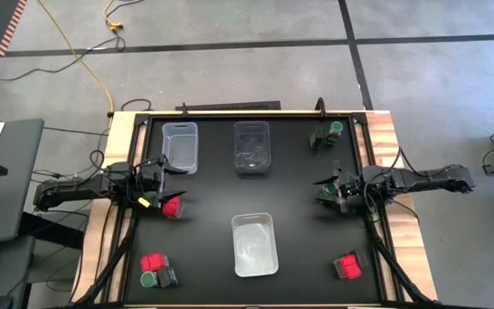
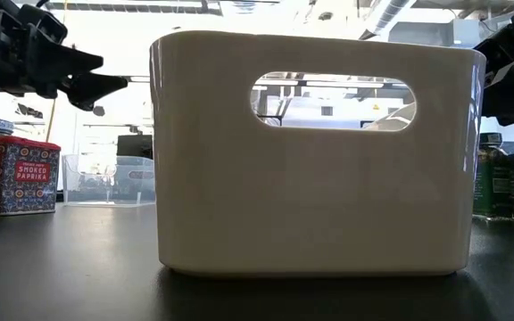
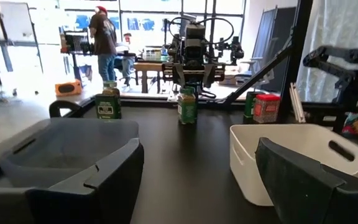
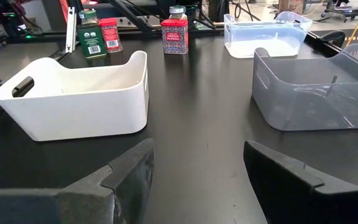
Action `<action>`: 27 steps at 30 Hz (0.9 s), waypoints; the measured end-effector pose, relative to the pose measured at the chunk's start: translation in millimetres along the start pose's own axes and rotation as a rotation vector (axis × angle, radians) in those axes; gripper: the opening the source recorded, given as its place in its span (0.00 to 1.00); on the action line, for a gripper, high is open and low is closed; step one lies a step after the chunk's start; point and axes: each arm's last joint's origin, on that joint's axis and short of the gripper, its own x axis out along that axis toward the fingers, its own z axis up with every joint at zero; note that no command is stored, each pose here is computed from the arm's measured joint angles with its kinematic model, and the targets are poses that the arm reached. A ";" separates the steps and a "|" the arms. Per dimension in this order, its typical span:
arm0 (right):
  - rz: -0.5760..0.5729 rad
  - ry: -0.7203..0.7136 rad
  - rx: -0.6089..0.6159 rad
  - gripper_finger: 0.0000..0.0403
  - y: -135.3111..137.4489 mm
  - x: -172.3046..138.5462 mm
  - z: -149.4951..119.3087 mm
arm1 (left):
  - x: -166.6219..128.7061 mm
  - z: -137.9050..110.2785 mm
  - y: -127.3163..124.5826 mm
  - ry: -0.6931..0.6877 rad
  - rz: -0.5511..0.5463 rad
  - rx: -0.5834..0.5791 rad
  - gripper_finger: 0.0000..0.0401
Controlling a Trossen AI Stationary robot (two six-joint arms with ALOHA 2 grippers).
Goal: Sort spices by type
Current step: Put the middle left green seasoning bottle into the transparent bin
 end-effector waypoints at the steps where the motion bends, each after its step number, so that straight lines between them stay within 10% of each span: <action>1: 0.000 0.000 0.000 0.69 0.0 0.0 0.0 | 0.0 0.0 0.0 0.000 0.000 -0.019 0.74; 12: 0.000 0.000 0.000 0.69 0.0 0.0 0.0 | -2.5 11.5 0.5 -0.006 0.032 -0.177 0.74; 27: 0.000 0.000 0.000 0.69 0.0 0.0 0.0 | 20.2 83.8 1.1 0.170 0.342 -0.288 0.74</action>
